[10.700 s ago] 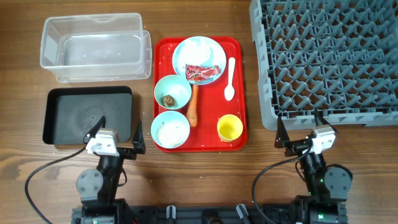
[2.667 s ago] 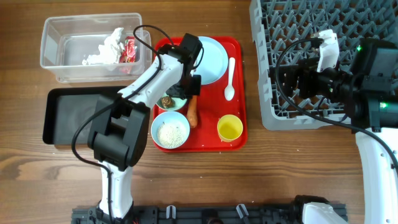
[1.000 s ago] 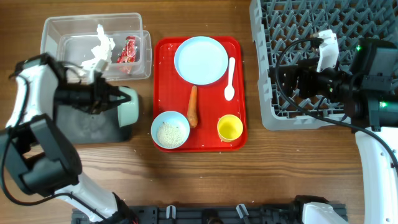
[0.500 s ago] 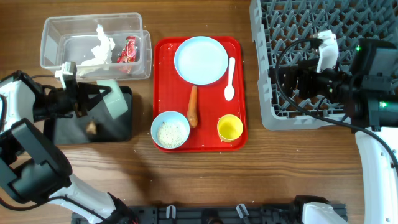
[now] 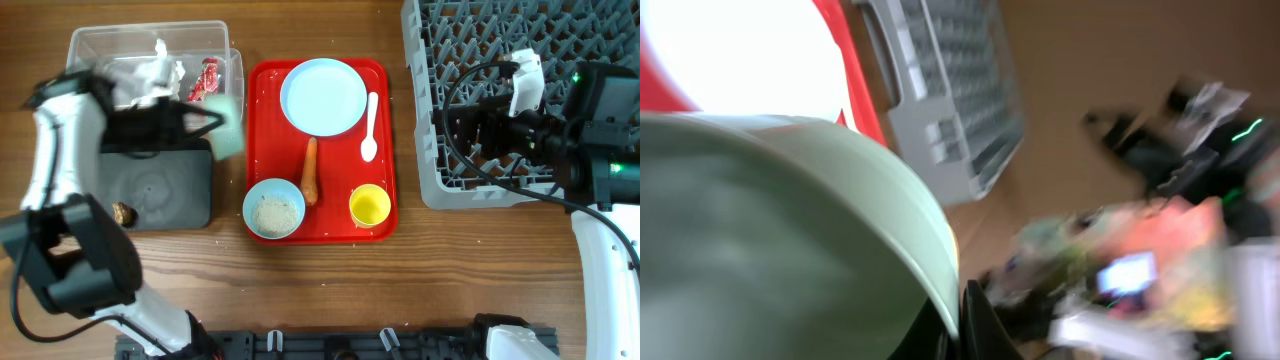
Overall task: Sort waste into correct bins and load items into the dishwasher rack
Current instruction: 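Tip the green bowl over the black tray to dump the lump, then return the green bowl to the red tray and grasp the blue rice bowl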
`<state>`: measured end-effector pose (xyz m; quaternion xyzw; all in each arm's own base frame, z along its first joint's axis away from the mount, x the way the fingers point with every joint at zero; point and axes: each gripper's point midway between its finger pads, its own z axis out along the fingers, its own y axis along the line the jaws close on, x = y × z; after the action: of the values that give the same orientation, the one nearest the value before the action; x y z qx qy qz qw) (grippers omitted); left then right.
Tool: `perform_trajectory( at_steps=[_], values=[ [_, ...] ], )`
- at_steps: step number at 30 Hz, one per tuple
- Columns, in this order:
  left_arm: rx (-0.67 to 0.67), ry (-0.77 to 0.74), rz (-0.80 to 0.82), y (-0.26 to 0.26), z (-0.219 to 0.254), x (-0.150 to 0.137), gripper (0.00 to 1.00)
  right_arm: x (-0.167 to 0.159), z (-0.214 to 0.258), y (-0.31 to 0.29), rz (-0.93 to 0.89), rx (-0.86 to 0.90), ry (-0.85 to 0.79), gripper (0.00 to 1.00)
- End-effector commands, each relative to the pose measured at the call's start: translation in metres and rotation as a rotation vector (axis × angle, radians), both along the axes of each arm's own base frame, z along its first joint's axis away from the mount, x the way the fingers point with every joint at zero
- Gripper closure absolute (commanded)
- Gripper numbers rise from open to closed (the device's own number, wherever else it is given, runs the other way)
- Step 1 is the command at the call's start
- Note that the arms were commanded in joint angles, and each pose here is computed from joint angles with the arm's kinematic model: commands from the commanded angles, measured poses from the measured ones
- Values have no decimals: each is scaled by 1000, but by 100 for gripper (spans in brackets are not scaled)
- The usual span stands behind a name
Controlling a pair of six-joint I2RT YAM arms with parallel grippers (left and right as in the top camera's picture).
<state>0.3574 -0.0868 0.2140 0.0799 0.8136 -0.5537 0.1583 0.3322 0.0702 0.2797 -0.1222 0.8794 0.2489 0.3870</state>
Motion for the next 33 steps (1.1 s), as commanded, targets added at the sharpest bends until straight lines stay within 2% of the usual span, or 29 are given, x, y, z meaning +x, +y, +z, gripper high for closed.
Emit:
perform_trajectory(
  at_steps=[1, 4, 6, 9, 14, 20, 22, 24, 25, 27, 30, 33],
  values=[
    [441, 108, 11, -38, -42, 12, 96, 1, 4, 4, 15, 11, -5, 0],
    [706, 66, 41, -51, -67, 21, 96, 0, 3, 4, 15, 12, 3, 0],
    [884, 37, 117, -53, -78, 29, 96, -1, 2, 4, 15, 13, 11, 0],
    [1012, -19, 171, -60, -84, 37, 96, -2, 1, 4, 15, 13, 13, 0],
    [1094, -65, 144, -75, -101, 39, 96, -2, 1, 4, 16, 13, 14, 0],
    [1130, -3, 90, -85, -136, 33, 93, -2, 1, 4, 16, 13, 17, 0],
    [1132, 14, 69, -88, -143, 30, 88, -2, 1, 4, 15, 13, 17, 0],
    [1120, 23, 50, -93, -147, 26, 76, -2, 1, 4, 15, 13, 17, 0],
    [1117, 20, 43, -96, -147, 25, 62, -2, 1, 4, 16, 13, 17, 0],
    [1116, 14, 36, -100, -146, 24, 49, -2, 1, 4, 15, 13, 17, 0],
    [1118, 26, 38, -99, -136, 19, 46, -2, 1, 4, 15, 14, 18, 0],
    [1126, 65, 37, -93, -106, 6, 44, -2, 1, 4, 16, 13, 17, 0]
  ],
)
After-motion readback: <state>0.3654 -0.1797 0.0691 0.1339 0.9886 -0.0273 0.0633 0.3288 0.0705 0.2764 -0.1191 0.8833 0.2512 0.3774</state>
